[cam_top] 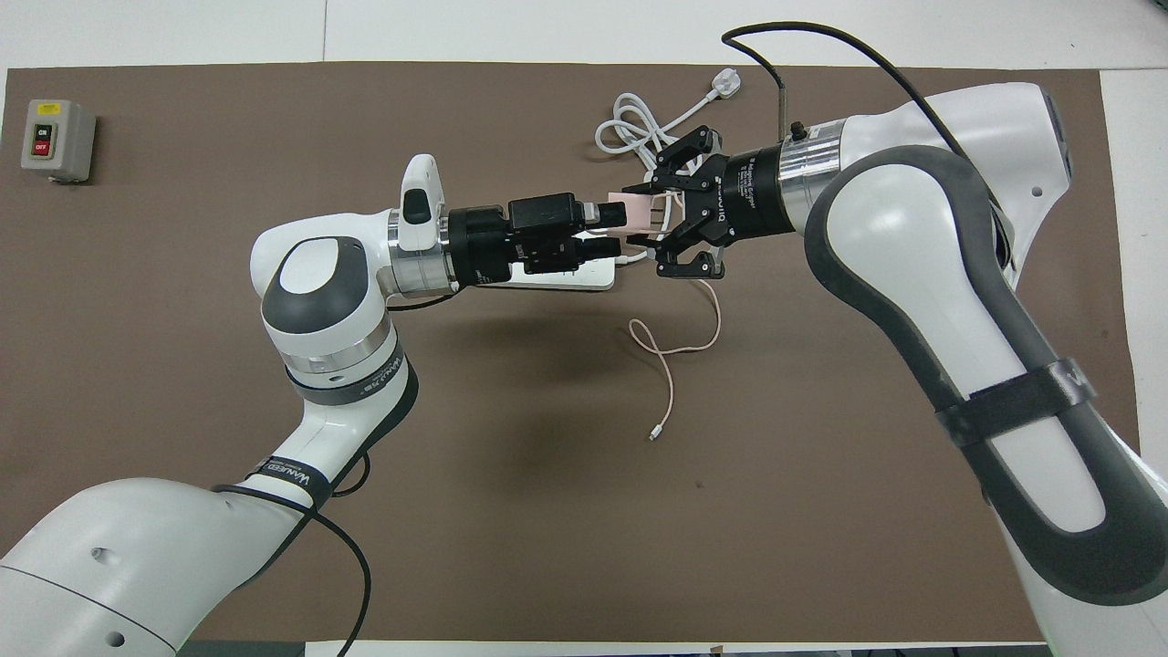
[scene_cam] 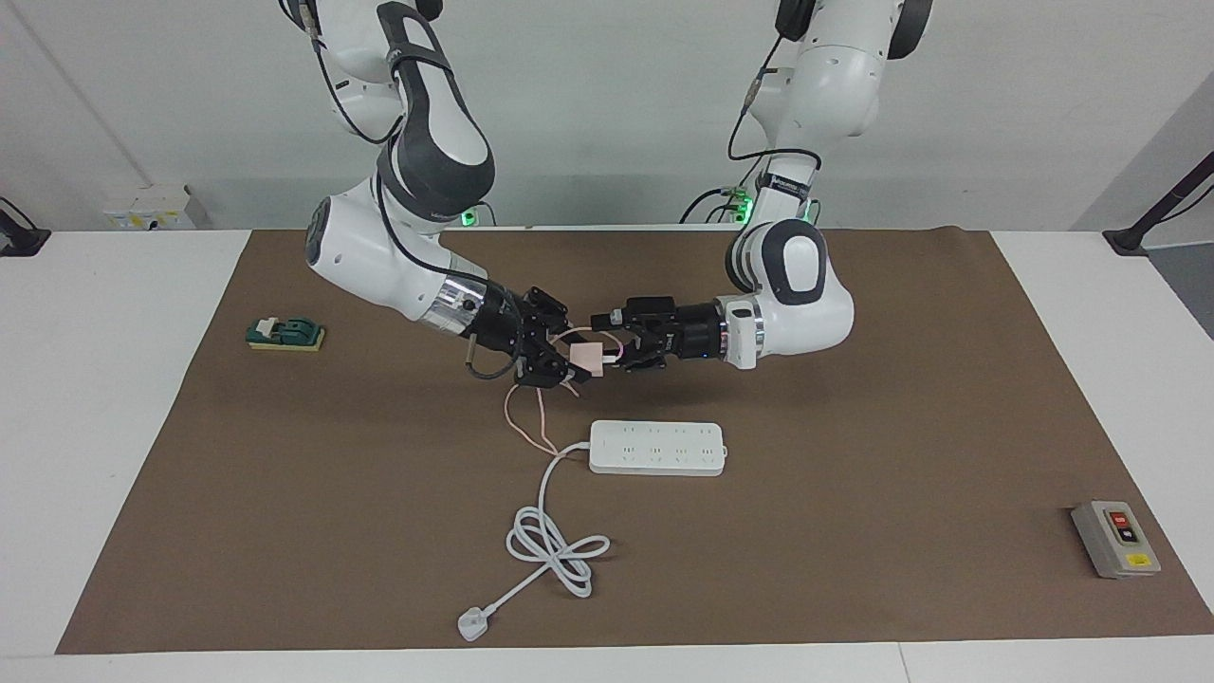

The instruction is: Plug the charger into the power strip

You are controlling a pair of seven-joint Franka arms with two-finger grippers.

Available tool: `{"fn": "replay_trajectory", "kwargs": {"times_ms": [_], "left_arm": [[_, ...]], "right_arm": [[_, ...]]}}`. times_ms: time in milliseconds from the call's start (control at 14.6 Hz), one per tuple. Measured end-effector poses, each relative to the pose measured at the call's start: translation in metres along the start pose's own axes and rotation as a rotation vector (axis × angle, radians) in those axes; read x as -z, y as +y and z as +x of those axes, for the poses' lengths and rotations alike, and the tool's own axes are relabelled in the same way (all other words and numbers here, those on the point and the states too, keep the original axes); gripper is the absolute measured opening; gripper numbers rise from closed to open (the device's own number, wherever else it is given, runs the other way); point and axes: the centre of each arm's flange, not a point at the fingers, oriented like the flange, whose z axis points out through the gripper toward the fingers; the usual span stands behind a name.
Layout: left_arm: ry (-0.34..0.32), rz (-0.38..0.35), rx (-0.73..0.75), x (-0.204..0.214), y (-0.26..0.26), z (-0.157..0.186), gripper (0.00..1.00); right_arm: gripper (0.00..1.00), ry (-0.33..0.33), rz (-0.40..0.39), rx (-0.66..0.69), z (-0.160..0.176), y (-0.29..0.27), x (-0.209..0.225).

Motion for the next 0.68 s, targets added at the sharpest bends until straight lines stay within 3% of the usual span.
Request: {"fn": "replay_trajectory", "kwargs": {"times_ms": [274,342,685], "left_arm": [[0.003,-0.003,0.002,-0.0002,0.0002,0.0001,0.98],[0.003,-0.003,0.001,-0.0003,0.0002,0.0,0.93],[0.014,0.008,-0.002,0.0,-0.0025,0.0018,0.34]], "right_arm": [[0.5,0.0,0.001,0.001,-0.0006,-0.0002,0.0003],[0.5,0.0,0.001,0.001,-0.0006,-0.0002,0.0004],[0.5,-0.004,0.01,0.008,-0.0047,-0.0026,0.0047]]}}
